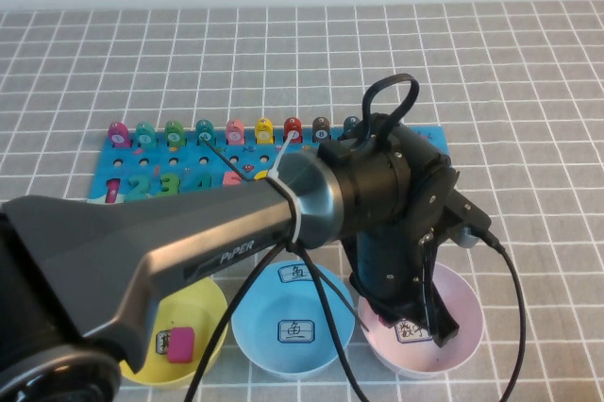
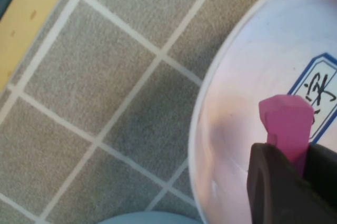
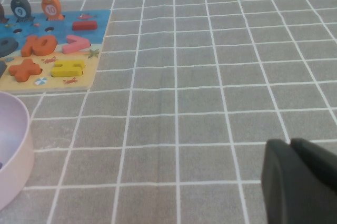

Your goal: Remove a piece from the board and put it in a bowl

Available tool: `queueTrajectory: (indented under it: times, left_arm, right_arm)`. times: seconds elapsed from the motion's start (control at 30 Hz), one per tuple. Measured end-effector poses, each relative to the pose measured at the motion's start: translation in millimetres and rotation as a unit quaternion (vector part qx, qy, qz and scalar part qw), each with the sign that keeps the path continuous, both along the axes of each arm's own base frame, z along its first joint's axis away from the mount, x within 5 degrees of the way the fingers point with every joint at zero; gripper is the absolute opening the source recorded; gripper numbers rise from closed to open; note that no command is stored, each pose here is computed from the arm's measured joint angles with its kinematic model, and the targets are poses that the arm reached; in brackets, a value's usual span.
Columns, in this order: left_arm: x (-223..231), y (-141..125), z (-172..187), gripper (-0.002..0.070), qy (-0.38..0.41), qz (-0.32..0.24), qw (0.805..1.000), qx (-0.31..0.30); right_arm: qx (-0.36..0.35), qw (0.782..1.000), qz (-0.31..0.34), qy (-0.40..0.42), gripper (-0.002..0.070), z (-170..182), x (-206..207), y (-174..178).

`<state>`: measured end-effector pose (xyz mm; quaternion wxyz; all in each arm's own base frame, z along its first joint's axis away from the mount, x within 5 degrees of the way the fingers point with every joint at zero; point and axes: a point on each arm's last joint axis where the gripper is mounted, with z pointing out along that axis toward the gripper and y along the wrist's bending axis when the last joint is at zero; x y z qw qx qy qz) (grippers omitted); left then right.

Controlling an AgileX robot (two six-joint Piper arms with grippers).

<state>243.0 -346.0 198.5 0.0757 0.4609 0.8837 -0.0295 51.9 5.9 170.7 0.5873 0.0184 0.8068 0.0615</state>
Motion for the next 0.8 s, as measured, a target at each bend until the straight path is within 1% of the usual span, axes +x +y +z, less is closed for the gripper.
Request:
queueTrajectory:
  times: [0.3,0.7,0.8]
  left_arm:
    - [0.4,-0.6,0.1,0.0066,-0.004,-0.014,1.000,-0.002]
    - [9.7,4.2,-9.9,0.0066,0.003,-0.011,1.000,0.009]
    - [9.7,4.2,-9.9,0.0076,0.003,-0.012,1.000,0.009]
  right_arm:
    - [0.000,1.000,0.000,0.000,-0.0018,0.0,0.0,0.0]
    - [0.000,1.000,0.000,0.000,-0.0018,0.0,0.0,0.0]
    - [0.000,1.000,0.000,0.000,-0.0018,0.0,0.0,0.0]
